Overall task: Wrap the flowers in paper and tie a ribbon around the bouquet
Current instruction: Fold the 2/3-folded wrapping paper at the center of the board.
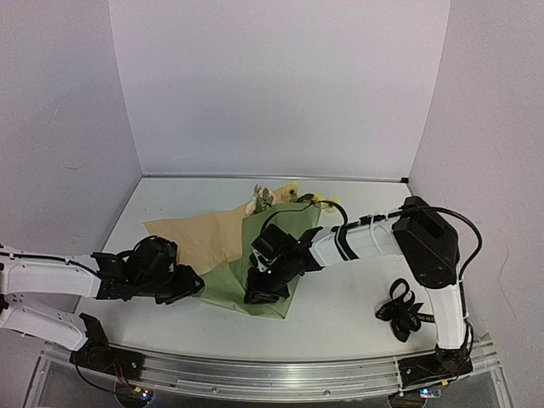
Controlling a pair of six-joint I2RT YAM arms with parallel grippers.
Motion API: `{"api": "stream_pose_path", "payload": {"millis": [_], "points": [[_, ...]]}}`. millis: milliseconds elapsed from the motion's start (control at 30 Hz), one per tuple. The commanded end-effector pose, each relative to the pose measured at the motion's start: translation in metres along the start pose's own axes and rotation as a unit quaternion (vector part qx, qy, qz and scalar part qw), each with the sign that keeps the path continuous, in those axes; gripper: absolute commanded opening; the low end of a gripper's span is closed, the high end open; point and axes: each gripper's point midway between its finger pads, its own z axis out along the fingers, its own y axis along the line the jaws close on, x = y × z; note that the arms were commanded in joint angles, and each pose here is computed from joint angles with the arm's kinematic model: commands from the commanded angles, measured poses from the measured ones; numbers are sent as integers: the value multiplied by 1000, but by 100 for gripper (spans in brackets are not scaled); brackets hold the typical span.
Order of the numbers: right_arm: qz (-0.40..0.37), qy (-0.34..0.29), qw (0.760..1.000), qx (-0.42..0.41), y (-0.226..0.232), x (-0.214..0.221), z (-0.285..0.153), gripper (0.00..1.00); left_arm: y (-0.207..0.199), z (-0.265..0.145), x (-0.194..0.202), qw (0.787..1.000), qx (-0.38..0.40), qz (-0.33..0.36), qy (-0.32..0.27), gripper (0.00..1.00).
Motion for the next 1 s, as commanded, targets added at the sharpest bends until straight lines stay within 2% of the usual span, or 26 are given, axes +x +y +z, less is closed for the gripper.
{"api": "stream_pose_path", "payload": {"millis": [0, 167, 367, 600, 800, 967], "points": [[-13, 6, 1000, 4, 4, 2, 4, 20, 12, 7, 6, 998, -19, -61, 6, 51], [-45, 12, 999, 18, 8, 8, -1, 24, 25, 10, 4, 997, -35, -67, -12, 38], [-81, 22, 995, 55, 9, 15, -4, 26, 17, 12, 0, 999, -20, -43, -15, 11], [-108, 23, 986, 124, 5, 17, -5, 34, 9, 7, -4, 1000, -5, -18, -20, 3], [-122, 19, 978, 170, 3, 15, -3, 34, 2, 2, -6, 1000, 12, -5, -23, 0], [-127, 9, 974, 186, 3, 13, -4, 27, 0, -2, -8, 999, 20, 1, -27, 0]]}}
